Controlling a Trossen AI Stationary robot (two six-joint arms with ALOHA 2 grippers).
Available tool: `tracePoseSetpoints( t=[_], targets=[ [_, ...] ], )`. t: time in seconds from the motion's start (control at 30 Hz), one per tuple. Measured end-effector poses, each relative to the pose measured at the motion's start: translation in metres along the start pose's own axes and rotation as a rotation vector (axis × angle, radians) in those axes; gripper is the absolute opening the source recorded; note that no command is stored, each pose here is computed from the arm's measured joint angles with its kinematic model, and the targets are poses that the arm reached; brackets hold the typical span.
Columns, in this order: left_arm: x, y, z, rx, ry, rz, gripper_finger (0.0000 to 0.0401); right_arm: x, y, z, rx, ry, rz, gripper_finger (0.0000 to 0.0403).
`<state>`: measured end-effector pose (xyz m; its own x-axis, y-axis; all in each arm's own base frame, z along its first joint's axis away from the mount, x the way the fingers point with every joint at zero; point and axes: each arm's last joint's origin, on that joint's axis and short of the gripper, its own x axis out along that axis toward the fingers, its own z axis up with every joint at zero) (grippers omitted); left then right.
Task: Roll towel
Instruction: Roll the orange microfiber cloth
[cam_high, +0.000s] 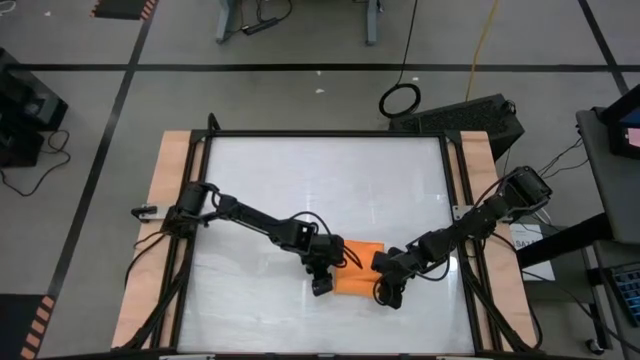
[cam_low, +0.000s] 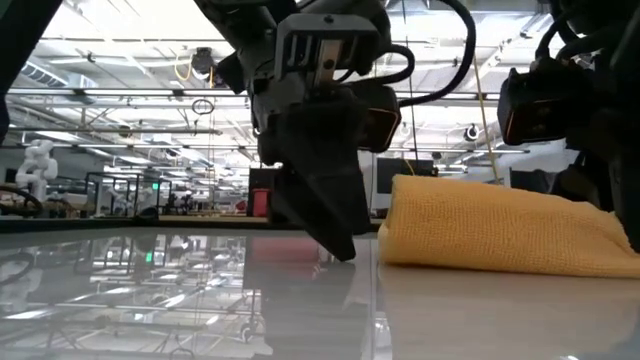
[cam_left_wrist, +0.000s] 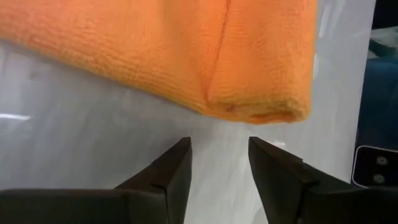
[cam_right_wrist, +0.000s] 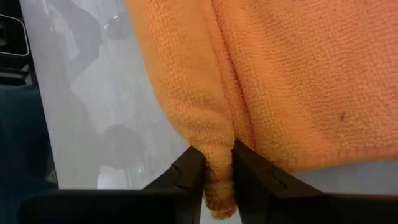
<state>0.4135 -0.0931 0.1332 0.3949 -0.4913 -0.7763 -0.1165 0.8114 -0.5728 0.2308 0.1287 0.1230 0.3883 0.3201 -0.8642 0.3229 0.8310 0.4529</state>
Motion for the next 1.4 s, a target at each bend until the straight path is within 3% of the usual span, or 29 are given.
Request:
tracePoseSetpoints(
  t=[0.17,0.3,0.47,0.7,1.03,1.17,1.4],
  targets=[
    [-0.008,-0.009,0.000,0.081,-0.018,-0.013,0.0168,0.000,0.000,0.000,0.015,-0.002,-0.004,0.0068],
    [-0.024,-0.025,-0.002,0.197,-0.070,0.039,0.0169,0.000,0.000,0.000,0.026,-0.006,-0.006,0.0068],
    [-0.041,-0.053,-0.006,0.466,-0.166,0.091,0.0169,0.000,0.000,0.000,0.030,-0.008,-0.006,0.0068],
    [-0.028,-0.080,-0.016,0.739,-0.221,0.040,0.0169,0.000,0.000,0.000,0.031,-0.010,-0.007,0.0068],
    [-0.008,-0.062,-0.012,0.728,-0.225,0.152,0.0169,0.001,0.000,0.001,0.031,-0.012,-0.007,0.0068],
    [-0.008,-0.061,-0.006,0.740,-0.270,0.153,0.0169,0.001,0.000,0.001,0.034,-0.013,-0.007,0.0068],
    [0.002,-0.047,-0.004,0.733,-0.232,0.153,0.0169,0.000,0.000,0.001,0.041,-0.018,-0.003,0.0068]
  ],
)
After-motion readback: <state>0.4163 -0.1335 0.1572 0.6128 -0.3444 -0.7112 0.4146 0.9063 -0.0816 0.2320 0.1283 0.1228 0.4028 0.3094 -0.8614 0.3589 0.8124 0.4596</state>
